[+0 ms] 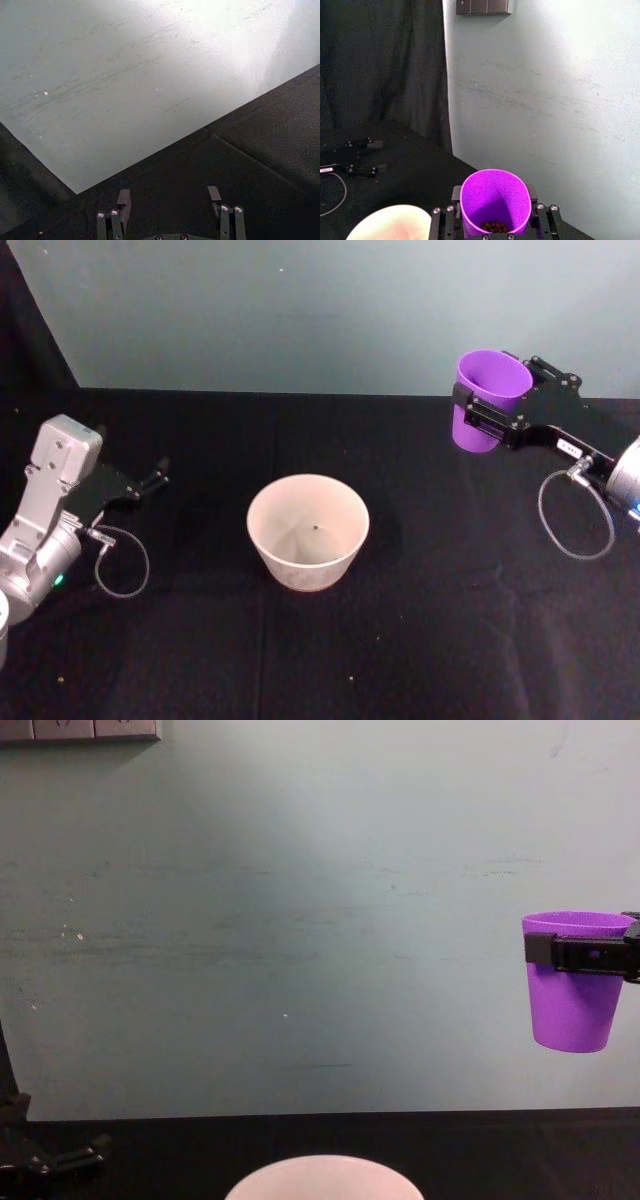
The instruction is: Pick up the cup and pour the mung beans from the cup into the bowl.
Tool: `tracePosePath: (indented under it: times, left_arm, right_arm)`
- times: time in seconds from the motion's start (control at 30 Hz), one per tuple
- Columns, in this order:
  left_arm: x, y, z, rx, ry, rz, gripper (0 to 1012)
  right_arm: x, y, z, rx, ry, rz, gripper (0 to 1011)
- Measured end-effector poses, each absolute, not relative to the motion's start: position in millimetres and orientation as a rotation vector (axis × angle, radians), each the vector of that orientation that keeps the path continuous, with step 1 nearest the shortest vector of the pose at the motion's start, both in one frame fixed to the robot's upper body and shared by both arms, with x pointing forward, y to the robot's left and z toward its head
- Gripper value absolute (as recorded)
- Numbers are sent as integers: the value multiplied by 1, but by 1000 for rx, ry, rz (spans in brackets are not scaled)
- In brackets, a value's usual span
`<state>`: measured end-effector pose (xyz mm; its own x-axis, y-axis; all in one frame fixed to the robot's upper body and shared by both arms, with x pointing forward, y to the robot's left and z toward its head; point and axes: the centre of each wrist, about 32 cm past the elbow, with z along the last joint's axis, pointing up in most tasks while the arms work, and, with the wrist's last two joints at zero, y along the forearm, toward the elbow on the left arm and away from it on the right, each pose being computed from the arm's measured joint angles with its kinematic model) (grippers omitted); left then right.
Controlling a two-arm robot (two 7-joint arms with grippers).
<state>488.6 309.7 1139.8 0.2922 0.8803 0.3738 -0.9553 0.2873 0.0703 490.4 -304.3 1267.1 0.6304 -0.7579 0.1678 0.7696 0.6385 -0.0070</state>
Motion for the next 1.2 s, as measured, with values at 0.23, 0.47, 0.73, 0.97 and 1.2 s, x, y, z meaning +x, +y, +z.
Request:
tracePosePath:
  times: [0.23,0.47,0.73,0.97,1.2]
  left_arm:
    - [489,310,1140,305,-285,1248,1000]
    - [489,310,1140,304,-285,1248,1000]
    - [489,310,1140,304,-285,1248,1000]
    - [489,310,1140,305,-285,1248,1000]
    - [489,310,1140,304,-285,1248,1000]
  right_arm:
    - [490,-304,1267,-81,-155,-875,743]
    - [490,-304,1267,-81,-155,-875,743]
    - [490,-304,1267,-81,-155,-875,742]
    - [490,-304,1267,-81,-155,-875,743]
    - [490,-304,1267,-81,-155,-875,742]
